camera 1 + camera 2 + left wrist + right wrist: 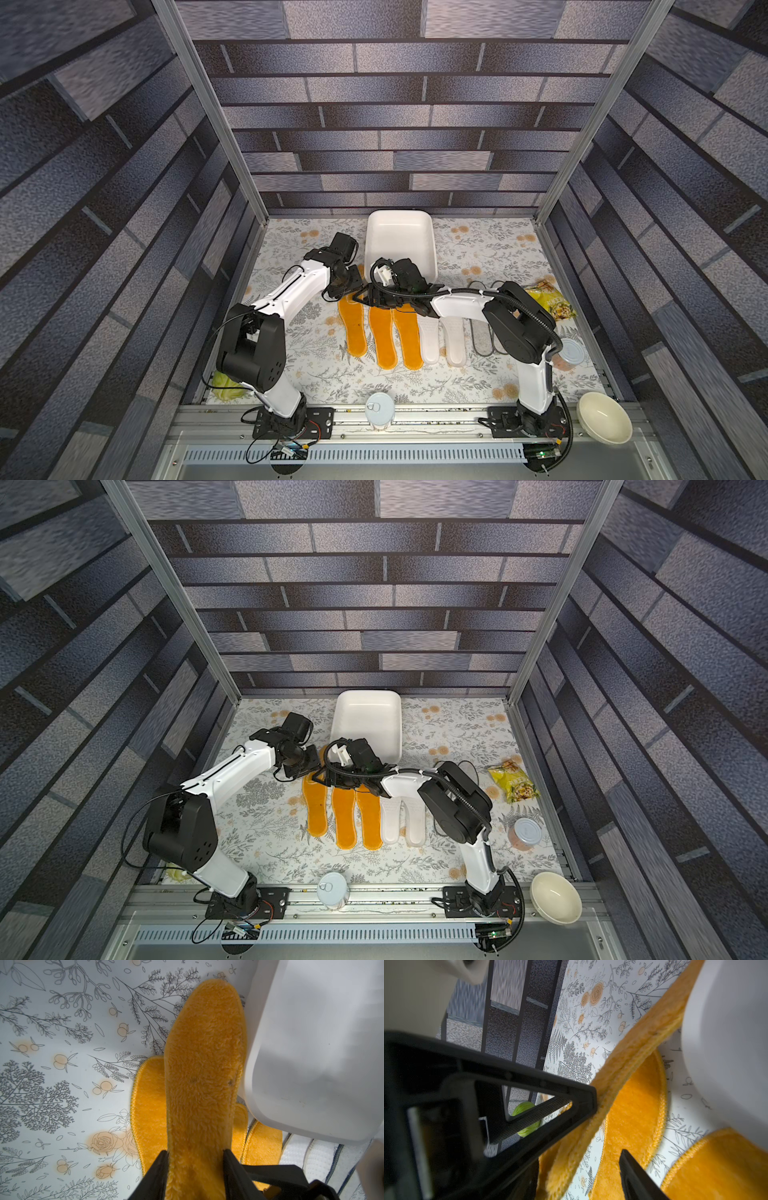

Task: Put the insoles into the storage box
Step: Pick up the insole from the center of the board.

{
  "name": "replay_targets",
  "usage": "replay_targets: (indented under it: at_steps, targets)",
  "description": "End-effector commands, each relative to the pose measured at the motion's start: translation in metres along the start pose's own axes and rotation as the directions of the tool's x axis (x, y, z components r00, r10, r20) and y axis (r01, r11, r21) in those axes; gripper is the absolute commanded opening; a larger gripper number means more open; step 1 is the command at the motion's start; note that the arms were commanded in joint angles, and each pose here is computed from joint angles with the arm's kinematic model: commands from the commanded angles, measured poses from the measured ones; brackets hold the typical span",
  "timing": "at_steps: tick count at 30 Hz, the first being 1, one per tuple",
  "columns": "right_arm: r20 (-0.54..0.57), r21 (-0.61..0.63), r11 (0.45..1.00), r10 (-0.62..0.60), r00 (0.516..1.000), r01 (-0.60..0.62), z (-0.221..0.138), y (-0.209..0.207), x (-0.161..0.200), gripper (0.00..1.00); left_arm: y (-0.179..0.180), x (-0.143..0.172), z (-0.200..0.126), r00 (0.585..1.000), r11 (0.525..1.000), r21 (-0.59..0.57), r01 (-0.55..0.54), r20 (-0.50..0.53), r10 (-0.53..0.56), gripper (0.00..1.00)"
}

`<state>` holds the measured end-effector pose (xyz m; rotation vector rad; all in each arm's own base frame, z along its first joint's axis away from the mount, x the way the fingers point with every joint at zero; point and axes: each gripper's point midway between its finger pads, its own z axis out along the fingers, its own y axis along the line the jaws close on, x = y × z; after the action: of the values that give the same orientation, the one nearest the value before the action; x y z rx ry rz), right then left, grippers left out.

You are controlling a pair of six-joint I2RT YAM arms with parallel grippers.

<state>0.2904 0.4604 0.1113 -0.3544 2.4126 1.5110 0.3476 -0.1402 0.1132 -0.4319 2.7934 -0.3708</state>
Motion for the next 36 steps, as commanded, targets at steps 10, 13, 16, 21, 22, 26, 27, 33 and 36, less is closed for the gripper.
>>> replay_targets:
  at_steps: [10,13,16,21,22,26,27,33,36]
  targets:
    - [0.017,0.044,0.998,0.034,0.999,-0.035,0.003,-0.012,0.001,0.45,0.002,0.009,0.009,1.000,0.999,-0.031,0.009,-0.018,-0.010,0.46]
    - [0.016,0.039,0.999,0.032,0.999,-0.032,0.003,-0.009,0.000,0.34,0.003,0.009,0.009,1.000,0.999,-0.033,0.010,-0.020,-0.011,0.45]
    - [-0.007,0.059,0.997,0.049,0.999,-0.049,0.011,-0.023,0.008,0.25,0.003,0.010,0.009,1.000,0.999,-0.032,0.008,-0.020,-0.009,0.46]
    - [-0.026,0.046,0.998,0.049,0.998,-0.048,0.013,-0.023,0.011,0.04,0.005,0.010,0.009,1.000,0.999,-0.037,0.010,-0.021,-0.011,0.48]
    - [-0.026,0.047,0.998,0.045,0.999,-0.044,0.012,-0.024,0.011,0.03,0.006,0.009,0.009,1.000,0.999,-0.039,0.014,-0.018,-0.015,0.51]
    - [-0.015,0.043,0.999,0.015,1.000,-0.015,0.009,-0.023,0.012,0.00,0.010,0.006,0.005,0.999,0.999,-0.032,0.037,-0.009,-0.038,0.59]
    - [-0.011,0.031,1.000,0.001,1.000,0.000,0.007,-0.020,0.012,0.00,0.012,0.004,0.004,0.999,0.998,-0.029,0.048,-0.004,-0.049,0.60]
    - [-0.006,-0.011,0.998,-0.061,0.998,0.061,-0.004,-0.002,0.011,0.00,0.030,-0.008,-0.008,0.990,0.990,0.030,0.136,0.035,-0.137,0.64]
    - [-0.019,-0.046,0.994,-0.099,0.995,0.098,-0.009,0.008,0.014,0.00,0.043,-0.016,-0.018,0.982,0.983,0.043,0.176,0.067,-0.179,0.70]
